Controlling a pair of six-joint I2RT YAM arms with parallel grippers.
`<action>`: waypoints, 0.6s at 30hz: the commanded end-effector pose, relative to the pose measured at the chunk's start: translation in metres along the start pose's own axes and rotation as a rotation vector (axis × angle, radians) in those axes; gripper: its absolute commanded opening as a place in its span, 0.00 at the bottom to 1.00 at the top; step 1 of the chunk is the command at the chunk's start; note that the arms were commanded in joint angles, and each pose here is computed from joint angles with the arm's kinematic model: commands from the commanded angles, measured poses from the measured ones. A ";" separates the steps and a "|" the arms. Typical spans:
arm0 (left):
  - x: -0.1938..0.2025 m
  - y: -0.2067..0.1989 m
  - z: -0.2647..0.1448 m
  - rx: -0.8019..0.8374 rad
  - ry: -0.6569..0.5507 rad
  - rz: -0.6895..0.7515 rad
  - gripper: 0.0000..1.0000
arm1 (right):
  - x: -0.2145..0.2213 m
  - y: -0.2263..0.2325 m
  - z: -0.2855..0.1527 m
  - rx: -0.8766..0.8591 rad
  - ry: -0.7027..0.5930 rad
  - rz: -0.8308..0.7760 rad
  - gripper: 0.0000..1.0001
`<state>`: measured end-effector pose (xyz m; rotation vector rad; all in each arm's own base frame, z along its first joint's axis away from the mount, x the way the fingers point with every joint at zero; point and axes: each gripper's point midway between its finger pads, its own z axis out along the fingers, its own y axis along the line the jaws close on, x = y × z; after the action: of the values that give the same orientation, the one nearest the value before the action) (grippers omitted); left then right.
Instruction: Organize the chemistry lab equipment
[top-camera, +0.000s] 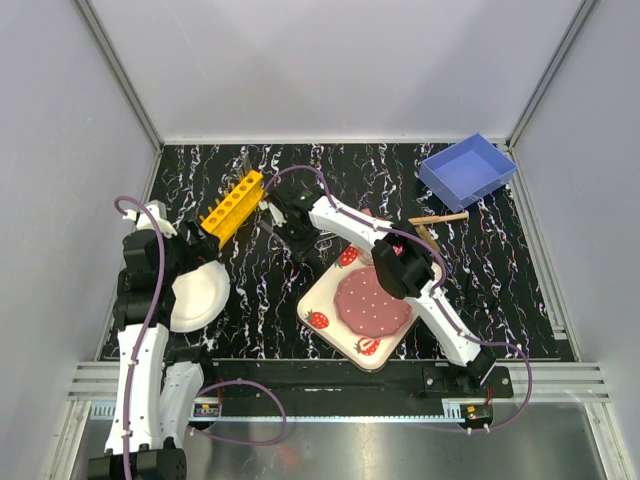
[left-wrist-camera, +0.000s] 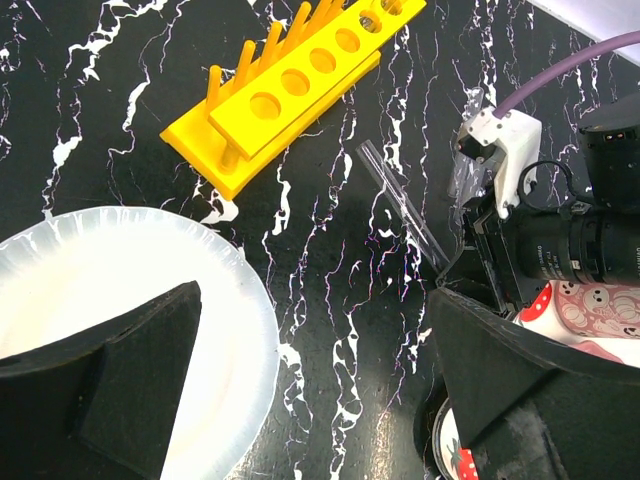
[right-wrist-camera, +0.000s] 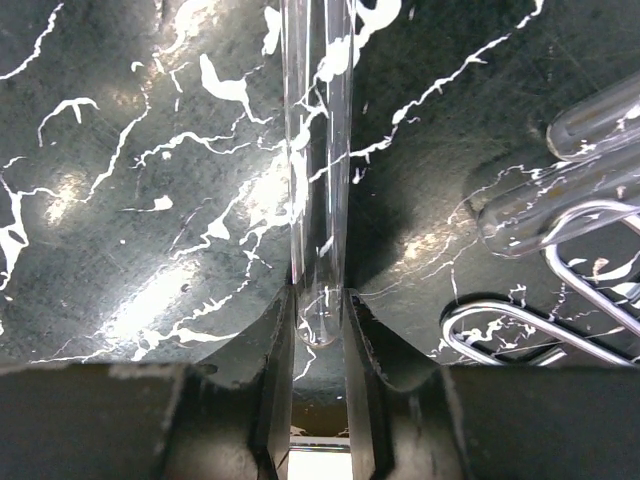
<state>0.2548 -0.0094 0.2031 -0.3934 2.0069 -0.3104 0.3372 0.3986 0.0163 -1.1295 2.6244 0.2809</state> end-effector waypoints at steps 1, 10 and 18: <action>-0.007 -0.006 0.001 0.034 -0.024 0.009 0.99 | -0.012 0.029 -0.027 -0.120 -0.049 -0.014 0.21; 0.011 -0.038 0.006 0.196 0.084 -0.179 0.99 | -0.011 0.061 -0.089 -0.292 -0.122 -0.057 0.20; 0.023 -0.087 0.012 0.487 0.260 -0.621 0.99 | -0.003 0.077 -0.138 -0.385 -0.204 -0.117 0.20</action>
<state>0.2625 -0.0671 0.1843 -0.5942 2.0351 -0.8528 0.2746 0.4061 0.1073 -1.2291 2.5314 0.7237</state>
